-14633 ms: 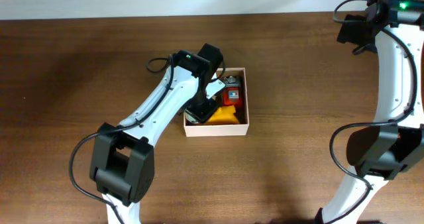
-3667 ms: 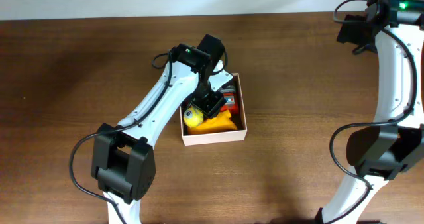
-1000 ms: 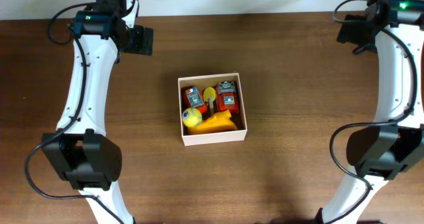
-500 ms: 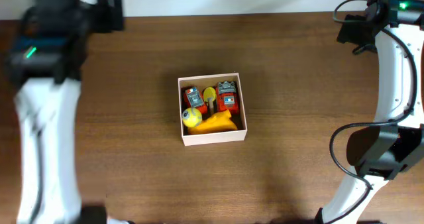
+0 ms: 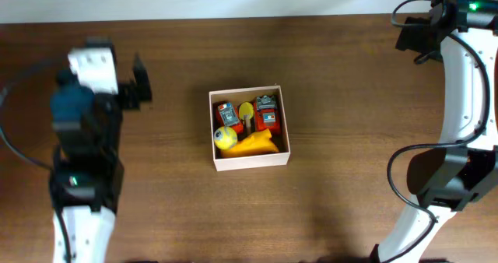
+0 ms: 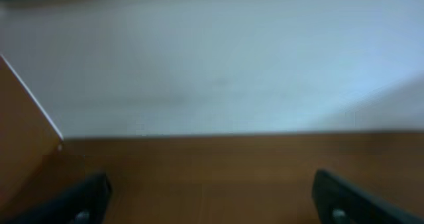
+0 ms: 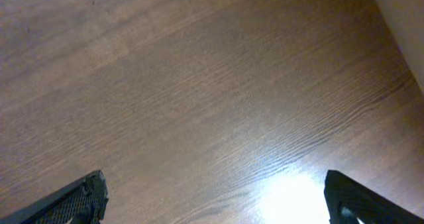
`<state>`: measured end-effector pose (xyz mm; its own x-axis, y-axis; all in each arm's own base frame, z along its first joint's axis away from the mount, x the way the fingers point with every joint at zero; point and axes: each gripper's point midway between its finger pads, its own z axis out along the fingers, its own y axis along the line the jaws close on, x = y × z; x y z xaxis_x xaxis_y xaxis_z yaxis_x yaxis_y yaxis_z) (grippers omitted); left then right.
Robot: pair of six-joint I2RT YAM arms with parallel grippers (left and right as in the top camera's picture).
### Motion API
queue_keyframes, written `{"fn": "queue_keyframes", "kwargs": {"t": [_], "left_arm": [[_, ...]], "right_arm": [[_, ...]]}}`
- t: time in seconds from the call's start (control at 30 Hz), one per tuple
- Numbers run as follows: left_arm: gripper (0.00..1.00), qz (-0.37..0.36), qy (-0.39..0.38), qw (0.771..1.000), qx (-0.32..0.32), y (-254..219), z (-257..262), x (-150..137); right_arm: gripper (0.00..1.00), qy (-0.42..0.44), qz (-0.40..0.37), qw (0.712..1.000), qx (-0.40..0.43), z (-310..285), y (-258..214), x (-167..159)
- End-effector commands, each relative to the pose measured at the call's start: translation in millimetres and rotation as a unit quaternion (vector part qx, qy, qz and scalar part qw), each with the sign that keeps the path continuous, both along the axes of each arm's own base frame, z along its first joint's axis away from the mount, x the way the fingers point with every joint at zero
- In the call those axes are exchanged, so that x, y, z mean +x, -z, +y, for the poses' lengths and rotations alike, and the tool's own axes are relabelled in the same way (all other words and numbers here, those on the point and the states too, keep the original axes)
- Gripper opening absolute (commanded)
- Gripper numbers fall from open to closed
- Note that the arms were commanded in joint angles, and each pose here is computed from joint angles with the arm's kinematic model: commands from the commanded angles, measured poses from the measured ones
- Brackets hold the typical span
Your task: Pack container
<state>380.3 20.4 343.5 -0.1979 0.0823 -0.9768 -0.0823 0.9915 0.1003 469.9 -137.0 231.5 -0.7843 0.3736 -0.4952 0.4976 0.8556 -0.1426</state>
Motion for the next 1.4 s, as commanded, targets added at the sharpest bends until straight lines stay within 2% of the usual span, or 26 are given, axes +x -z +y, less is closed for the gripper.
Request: {"fn": "queue_keyframes", "kwargs": {"t": [0.0,0.3,0.5,0.83,1.27,1.37], "left_arm": [[0.99,-0.036,0.019,0.999,0.002,14.9,-6.4,-33.8],[0.99,-0.095,0.036,0.995,0.002,77.5,-13.3,-87.7],[0.99,-0.134,0.035,0.99,0.004,108.1,-13.5,-111.8],[0.99,-0.119,0.019,0.993,0.006,143.4,-5.4,-123.0],[0.99,-0.037,0.02,0.999,0.0,188.1,-6.2,-138.0],[0.99,-0.036,0.02,0.999,0.0,188.6,-6.2,-138.0]], "right_arm": [[0.99,0.004,-0.004,1.0,0.0,-0.5,-2.4,-1.2],[0.99,0.004,-0.004,1.0,0.0,-0.5,-2.4,-1.2],[0.99,0.004,-0.004,1.0,0.0,-0.5,-2.4,-1.2],[0.99,0.004,-0.004,1.0,0.0,-0.5,-2.4,-1.2],[0.98,0.004,-0.004,1.0,0.0,-0.5,-2.4,-1.2],[0.99,0.004,-0.004,1.0,0.0,-0.5,-2.4,-1.2]]}}
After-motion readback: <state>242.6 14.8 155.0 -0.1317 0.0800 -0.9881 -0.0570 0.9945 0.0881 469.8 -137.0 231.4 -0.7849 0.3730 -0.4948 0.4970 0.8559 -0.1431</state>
